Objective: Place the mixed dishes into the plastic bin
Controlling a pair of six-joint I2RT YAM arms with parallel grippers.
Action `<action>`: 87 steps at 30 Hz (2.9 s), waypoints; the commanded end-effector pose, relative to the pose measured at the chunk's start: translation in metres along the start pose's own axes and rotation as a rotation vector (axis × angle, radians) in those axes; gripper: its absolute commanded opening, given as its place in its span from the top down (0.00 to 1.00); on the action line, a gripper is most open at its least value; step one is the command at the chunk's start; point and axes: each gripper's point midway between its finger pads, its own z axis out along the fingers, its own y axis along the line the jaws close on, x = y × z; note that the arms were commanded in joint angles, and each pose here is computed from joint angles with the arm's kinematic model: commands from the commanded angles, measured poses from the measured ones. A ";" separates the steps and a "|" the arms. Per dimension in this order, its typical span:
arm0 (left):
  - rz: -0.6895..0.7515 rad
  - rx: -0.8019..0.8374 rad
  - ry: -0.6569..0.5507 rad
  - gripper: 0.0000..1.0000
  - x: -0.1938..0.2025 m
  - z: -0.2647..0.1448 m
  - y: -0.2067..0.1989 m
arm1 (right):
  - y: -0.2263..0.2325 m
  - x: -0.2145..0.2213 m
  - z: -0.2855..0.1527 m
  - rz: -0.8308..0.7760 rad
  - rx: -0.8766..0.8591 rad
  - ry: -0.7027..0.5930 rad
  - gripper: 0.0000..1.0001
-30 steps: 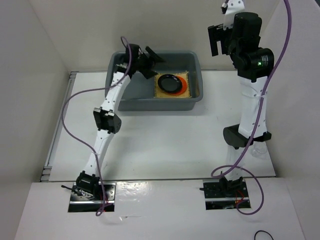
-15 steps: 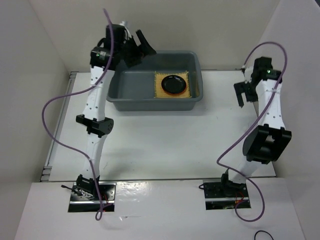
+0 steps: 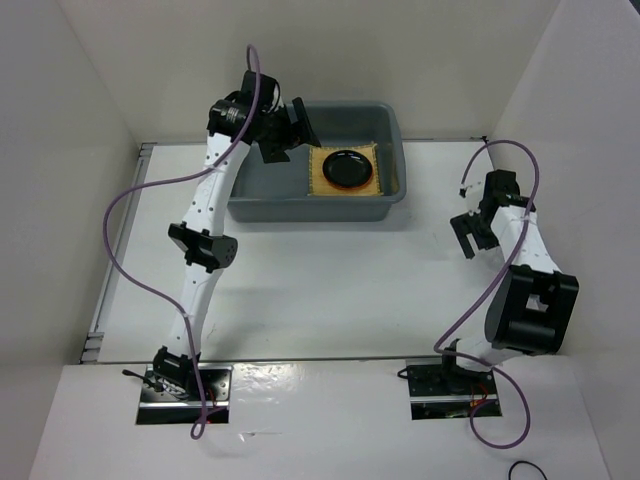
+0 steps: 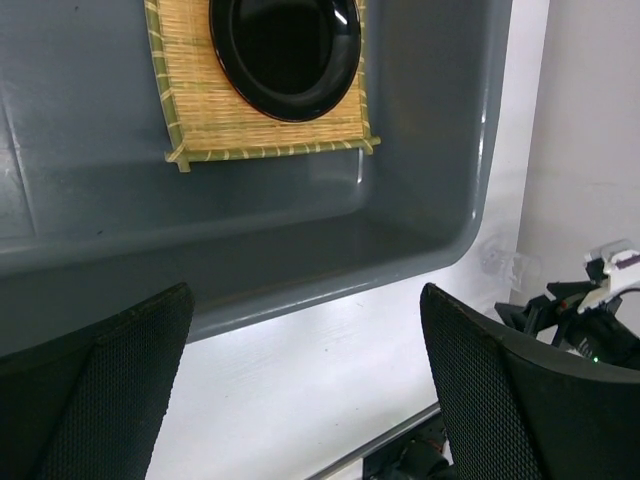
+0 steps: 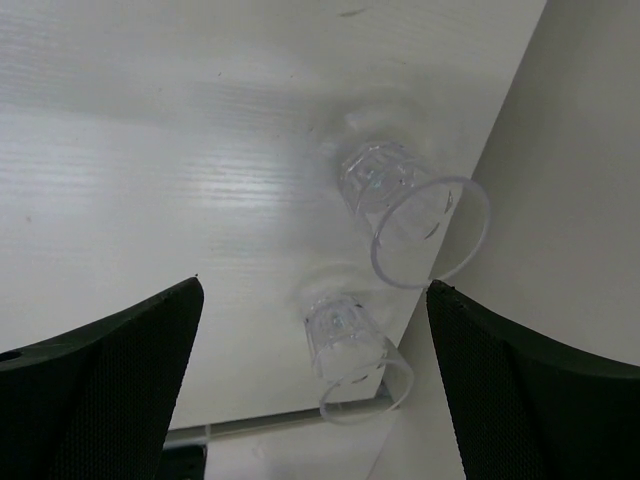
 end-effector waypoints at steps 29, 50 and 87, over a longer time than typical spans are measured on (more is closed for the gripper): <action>-0.116 -0.378 -0.591 0.00 0.046 -0.274 0.165 | -0.054 -0.096 -0.075 0.226 -0.005 -0.327 1.00; -0.108 -0.461 -0.593 0.00 0.097 -0.322 0.182 | 0.387 -0.341 -0.192 -0.606 -0.488 -0.794 1.00; -0.213 -0.535 -0.376 0.00 0.161 -0.283 0.220 | 0.429 -0.364 -0.038 -0.670 -0.390 -0.711 0.54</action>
